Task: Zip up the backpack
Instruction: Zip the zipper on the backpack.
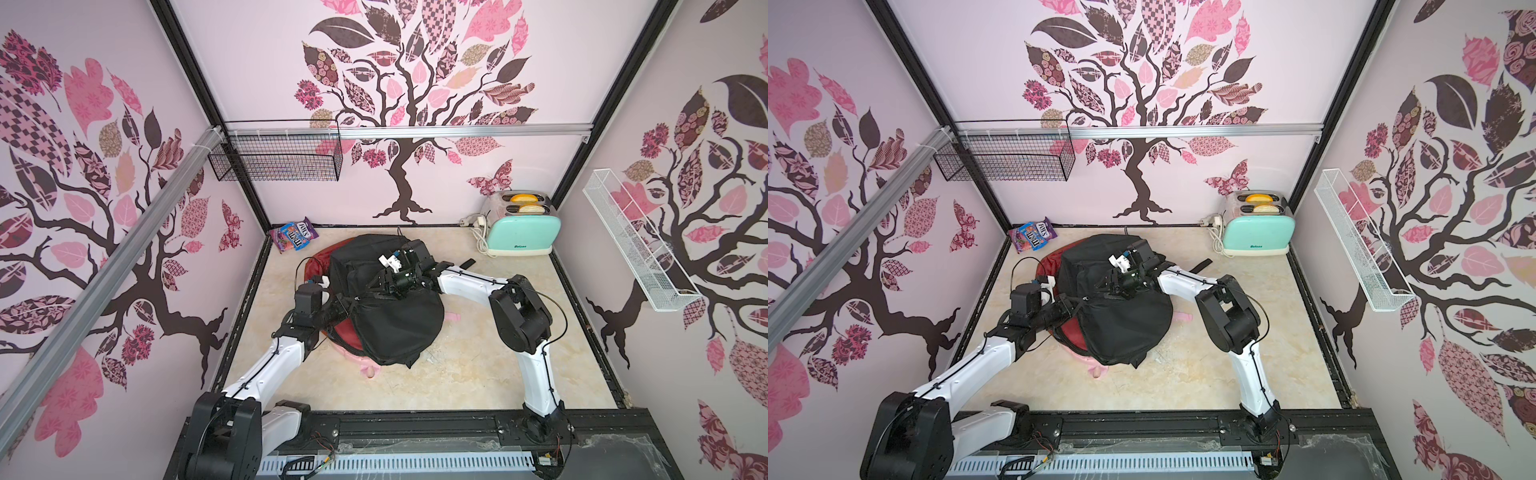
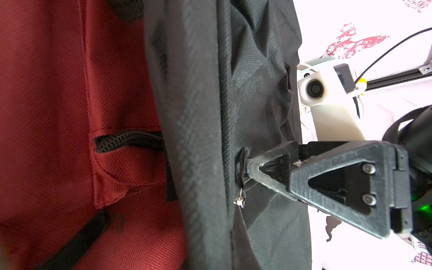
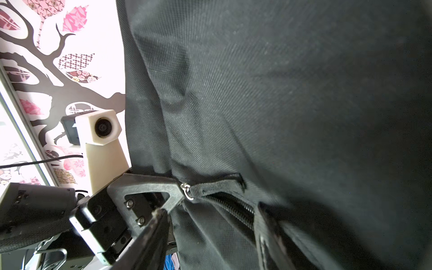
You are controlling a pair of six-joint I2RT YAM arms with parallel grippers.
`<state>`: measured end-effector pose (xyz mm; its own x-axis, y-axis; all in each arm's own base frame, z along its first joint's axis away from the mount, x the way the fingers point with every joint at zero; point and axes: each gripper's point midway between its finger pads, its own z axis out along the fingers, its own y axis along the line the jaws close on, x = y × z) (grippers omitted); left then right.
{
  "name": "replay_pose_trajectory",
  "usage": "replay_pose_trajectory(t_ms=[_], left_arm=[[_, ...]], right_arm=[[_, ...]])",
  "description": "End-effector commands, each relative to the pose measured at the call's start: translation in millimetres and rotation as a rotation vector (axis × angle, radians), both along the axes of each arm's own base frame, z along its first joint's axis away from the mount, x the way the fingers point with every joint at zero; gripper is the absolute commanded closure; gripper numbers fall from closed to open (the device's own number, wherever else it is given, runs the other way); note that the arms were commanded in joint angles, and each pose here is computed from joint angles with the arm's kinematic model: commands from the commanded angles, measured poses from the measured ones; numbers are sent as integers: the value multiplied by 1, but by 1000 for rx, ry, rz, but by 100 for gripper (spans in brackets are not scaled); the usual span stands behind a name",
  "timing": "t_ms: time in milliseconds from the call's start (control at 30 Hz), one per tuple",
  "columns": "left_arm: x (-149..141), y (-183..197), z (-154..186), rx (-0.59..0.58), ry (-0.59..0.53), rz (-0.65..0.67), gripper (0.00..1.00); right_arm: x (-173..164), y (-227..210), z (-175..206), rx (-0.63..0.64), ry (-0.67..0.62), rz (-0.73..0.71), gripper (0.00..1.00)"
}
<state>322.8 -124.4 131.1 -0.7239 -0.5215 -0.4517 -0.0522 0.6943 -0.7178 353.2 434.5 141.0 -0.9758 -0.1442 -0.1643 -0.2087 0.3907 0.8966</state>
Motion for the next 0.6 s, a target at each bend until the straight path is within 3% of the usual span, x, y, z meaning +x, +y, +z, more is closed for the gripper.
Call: replay_pose_trajectory(t_ms=[0,567], left_arm=[[2,-14,29,-21,-87,-68,100],[-2,-24,38,-58,-119,-111,100]], right_arm=[[-1,6,-12,-40,-5,3,40],[6,20,-41,-48,40,5,44]])
